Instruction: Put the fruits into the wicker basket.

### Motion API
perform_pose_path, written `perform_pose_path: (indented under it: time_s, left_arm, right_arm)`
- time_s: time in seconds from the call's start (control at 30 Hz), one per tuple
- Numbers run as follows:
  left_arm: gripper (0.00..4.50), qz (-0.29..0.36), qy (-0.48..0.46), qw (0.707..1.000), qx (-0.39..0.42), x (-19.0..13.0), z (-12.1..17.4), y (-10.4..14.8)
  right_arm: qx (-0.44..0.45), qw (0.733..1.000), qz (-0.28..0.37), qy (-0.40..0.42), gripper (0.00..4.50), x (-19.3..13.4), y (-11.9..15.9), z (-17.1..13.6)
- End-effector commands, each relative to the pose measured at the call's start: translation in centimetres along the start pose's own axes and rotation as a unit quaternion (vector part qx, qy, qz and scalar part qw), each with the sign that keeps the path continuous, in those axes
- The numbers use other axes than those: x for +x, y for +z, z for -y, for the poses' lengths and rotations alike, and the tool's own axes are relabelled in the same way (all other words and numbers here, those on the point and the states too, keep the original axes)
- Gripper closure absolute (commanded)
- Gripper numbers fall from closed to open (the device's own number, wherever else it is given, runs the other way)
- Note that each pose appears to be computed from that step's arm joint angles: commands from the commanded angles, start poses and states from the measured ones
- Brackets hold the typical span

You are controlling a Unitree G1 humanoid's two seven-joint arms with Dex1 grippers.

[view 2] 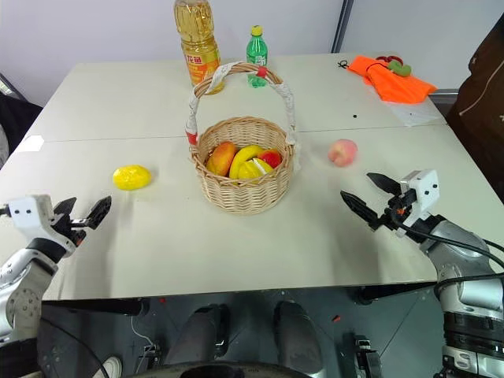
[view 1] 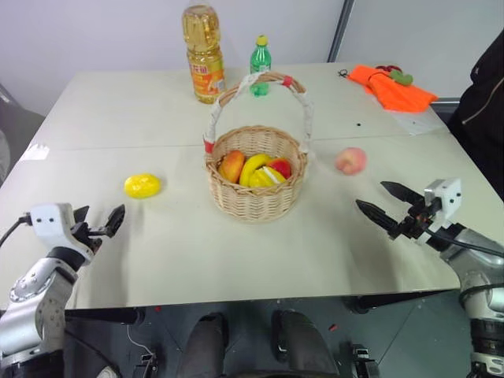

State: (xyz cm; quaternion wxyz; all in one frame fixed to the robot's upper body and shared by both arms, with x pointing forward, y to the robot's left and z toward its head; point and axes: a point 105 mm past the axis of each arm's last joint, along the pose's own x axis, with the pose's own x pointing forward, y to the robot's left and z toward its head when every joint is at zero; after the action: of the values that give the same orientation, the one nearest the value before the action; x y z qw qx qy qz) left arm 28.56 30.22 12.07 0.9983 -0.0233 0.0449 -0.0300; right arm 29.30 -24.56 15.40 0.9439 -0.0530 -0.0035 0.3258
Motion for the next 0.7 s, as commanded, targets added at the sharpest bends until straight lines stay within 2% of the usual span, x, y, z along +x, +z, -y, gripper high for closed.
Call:
perform_pose_path:
  time_s: [0.03, 0.2, 0.3, 0.5, 0.7]
  left_arm:
    - [0.0, 0.013, -0.031, 0.999, 0.034, 1.3, 1.9, 2.9]
    - [0.0, 0.04, -0.053, 0.995, 0.074, 3.1, 4.1, 5.8]
    - [0.0, 0.029, -0.074, 0.992, 0.096, 3.5, 4.4, 6.6]
    - [0.0, -0.049, -0.114, 0.984, 0.131, 3.9, 4.2, 5.5]
    - [0.0, -0.111, -0.179, 0.96, 0.187, 5.6, 3.7, 5.0]
  right_arm:
    - [-0.039, 0.997, 0.027, 0.067, 0.03, 0.4, 4.2, -2.2]
    - [-0.048, 0.989, 0.024, 0.134, 0.03, 0.9, 6.1, -5.0]
    - [-0.061, 0.98, 0.029, 0.186, 0.03, 1.4, 7.5, -7.3]
    - [-0.067, 0.97, 0.049, 0.227, 0.03, 2.7, 9.1, -9.5]
    - [-0.067, 0.963, 0.054, 0.257, 0.03, 3.6, 9.9, -11.1]
